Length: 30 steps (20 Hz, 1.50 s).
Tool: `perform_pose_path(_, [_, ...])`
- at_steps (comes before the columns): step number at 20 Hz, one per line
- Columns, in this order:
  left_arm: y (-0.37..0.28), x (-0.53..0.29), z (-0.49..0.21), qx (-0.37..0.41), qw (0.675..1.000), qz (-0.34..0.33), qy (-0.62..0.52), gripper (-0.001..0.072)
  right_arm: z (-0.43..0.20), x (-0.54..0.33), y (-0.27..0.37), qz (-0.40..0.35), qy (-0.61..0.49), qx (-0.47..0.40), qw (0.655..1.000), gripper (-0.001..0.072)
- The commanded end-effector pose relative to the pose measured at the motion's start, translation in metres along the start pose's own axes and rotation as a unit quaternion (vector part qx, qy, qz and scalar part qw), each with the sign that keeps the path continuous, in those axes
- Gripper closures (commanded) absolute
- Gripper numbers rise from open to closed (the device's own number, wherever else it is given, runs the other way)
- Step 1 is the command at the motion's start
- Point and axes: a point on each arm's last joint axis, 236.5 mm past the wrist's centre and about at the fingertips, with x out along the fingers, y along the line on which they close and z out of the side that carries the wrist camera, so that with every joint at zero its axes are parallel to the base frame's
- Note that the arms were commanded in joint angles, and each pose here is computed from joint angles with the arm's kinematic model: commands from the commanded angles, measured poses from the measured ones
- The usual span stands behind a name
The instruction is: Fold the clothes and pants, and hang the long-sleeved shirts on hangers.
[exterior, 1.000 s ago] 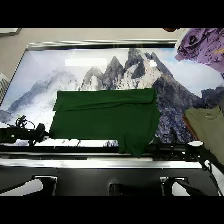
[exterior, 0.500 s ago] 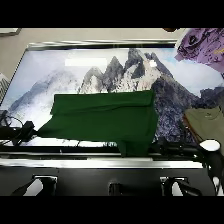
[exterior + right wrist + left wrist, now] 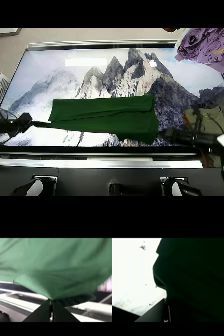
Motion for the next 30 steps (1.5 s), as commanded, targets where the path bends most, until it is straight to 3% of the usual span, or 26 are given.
perform_pose_path(1, [-0.025, 0.023, 0.045, 0.052, 0.998, -0.009, -0.043, 0.0694, 0.056, 0.031, -0.003, -0.006, 0.009, -0.059, 0.998, 0.069])
perform_pose_path(10, [-0.047, 0.118, 0.102, 0.088, 0.996, -0.004, 0.007, 0.0693, 0.171, 0.104, -0.04, -0.077, 0.036, -0.073, 0.994, 0.0689])
perform_pose_path(21, [-0.065, 0.183, 0.096, 0.108, 0.992, -0.005, 0.062, 0.0684, 0.196, 0.151, -0.086, -0.094, 0.047, -0.05, 0.993, 0.0687])
perform_pose_path(22, [-0.065, 0.183, 0.097, 0.108, 0.992, -0.005, 0.061, 0.063, 0.196, 0.152, -0.084, -0.091, 0.047, -0.048, 0.994, 0.0686])
perform_pose_path(23, [-0.066, 0.182, 0.098, 0.108, 0.992, -0.006, 0.059, 0.0509, 0.195, 0.152, -0.081, -0.085, 0.048, -0.044, 0.994, 0.0663])
perform_pose_path(24, [-0.068, 0.18, 0.101, 0.103, 0.993, -0.007, 0.057, 0.0371, 0.194, 0.151, -0.079, -0.082, 0.05, -0.029, 0.995, 0.0576])
perform_pose_path(26, [-0.076, 0.171, 0.108, 0.098, 0.994, -0.011, 0.051, 0.0172, 0.196, 0.143, -0.069, -0.076, 0.061, -0.015, 0.995, 0.0369])
perform_pose_path(27, [-0.081, 0.164, 0.113, 0.103, 0.993, -0.014, 0.05, 0.0129, 0.203, 0.131, -0.063, -0.074, 0.057, -0.002, 0.996, 0.0267])
perform_pose_path(30, [-0.083, 0.131, 0.134, 0.12, 0.992, 0.002, 0.043, 0.0124, 0.227, 0.083, -0.077, -0.071, 0.036, 0.02, 0.997, 0.0219])
